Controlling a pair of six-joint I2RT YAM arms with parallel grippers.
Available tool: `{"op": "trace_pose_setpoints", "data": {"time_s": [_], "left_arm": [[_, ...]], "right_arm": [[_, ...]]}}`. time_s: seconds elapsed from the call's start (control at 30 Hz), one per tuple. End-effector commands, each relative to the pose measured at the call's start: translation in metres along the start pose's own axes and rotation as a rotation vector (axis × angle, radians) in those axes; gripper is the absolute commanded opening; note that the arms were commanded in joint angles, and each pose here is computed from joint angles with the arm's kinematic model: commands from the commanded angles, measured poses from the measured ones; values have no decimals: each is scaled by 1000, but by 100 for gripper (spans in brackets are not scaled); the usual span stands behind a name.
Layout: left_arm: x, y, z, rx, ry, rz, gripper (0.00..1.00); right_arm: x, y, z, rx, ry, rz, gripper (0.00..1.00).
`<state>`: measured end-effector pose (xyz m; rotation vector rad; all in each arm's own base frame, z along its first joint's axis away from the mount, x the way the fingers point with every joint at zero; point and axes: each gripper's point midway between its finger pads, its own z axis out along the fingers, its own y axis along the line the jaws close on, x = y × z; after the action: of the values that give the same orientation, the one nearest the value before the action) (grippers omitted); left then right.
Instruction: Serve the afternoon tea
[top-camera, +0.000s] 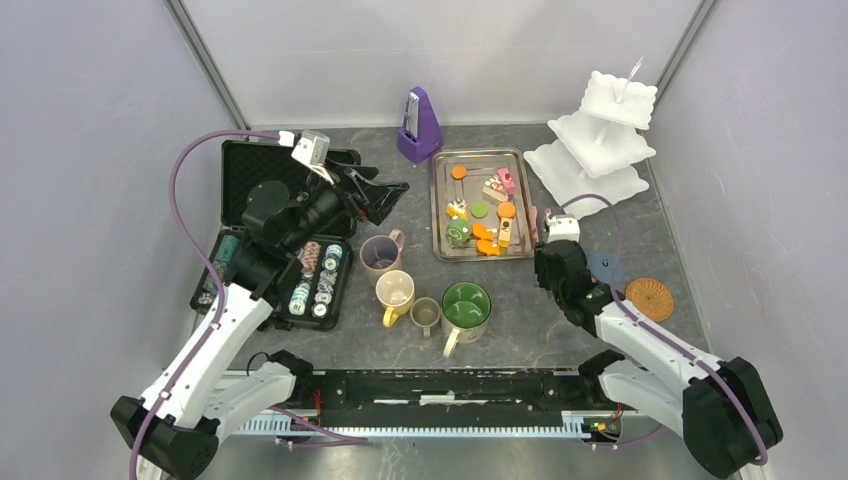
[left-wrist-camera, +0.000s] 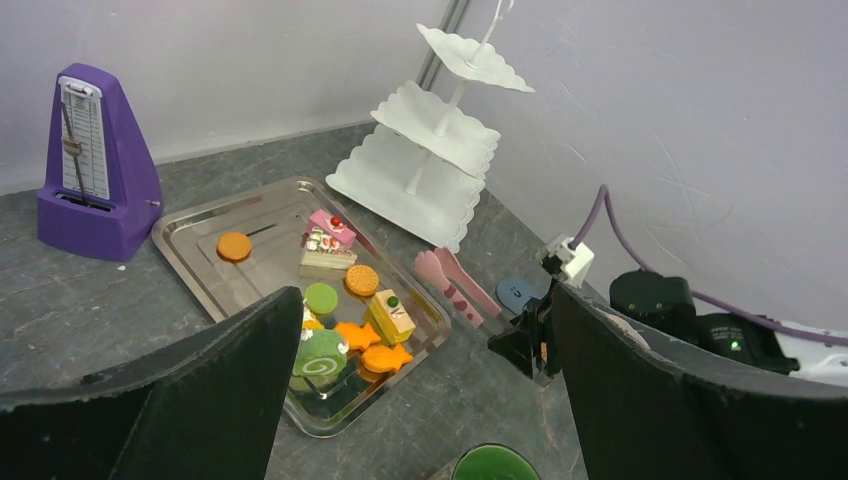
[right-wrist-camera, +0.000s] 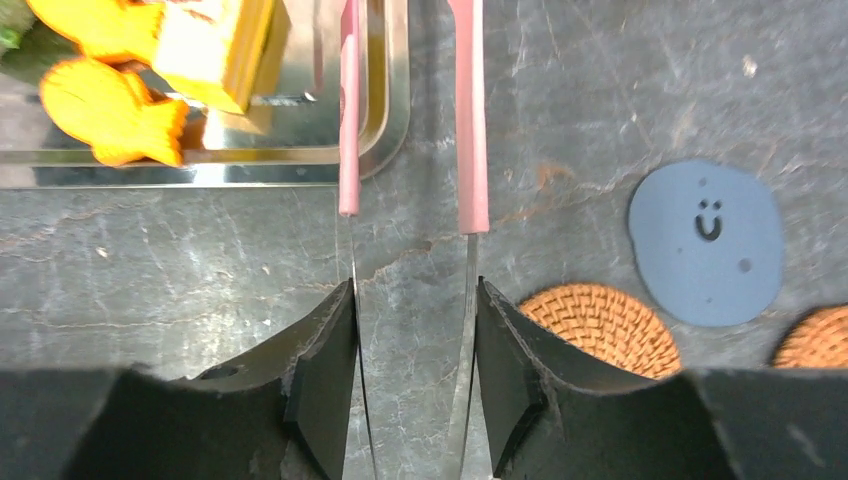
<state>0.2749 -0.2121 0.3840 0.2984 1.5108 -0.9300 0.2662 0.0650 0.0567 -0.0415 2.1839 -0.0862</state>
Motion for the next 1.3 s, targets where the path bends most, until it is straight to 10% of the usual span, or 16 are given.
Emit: {"op": "trace_pose_setpoints", "data": {"time_s": [0.0,0.47,1.27], "left_arm": [[-14,-9,0,31,-34,29,100],[-8,-2,4,7,-24,30,100],[25,10,23,-25,74,35,100]], "right_arm": [[-35,-1,-13,-6,31,-92,49],[-121,22,15,-225,174,-187,49],[-148,26,82,-227,255,-220,47]]}}
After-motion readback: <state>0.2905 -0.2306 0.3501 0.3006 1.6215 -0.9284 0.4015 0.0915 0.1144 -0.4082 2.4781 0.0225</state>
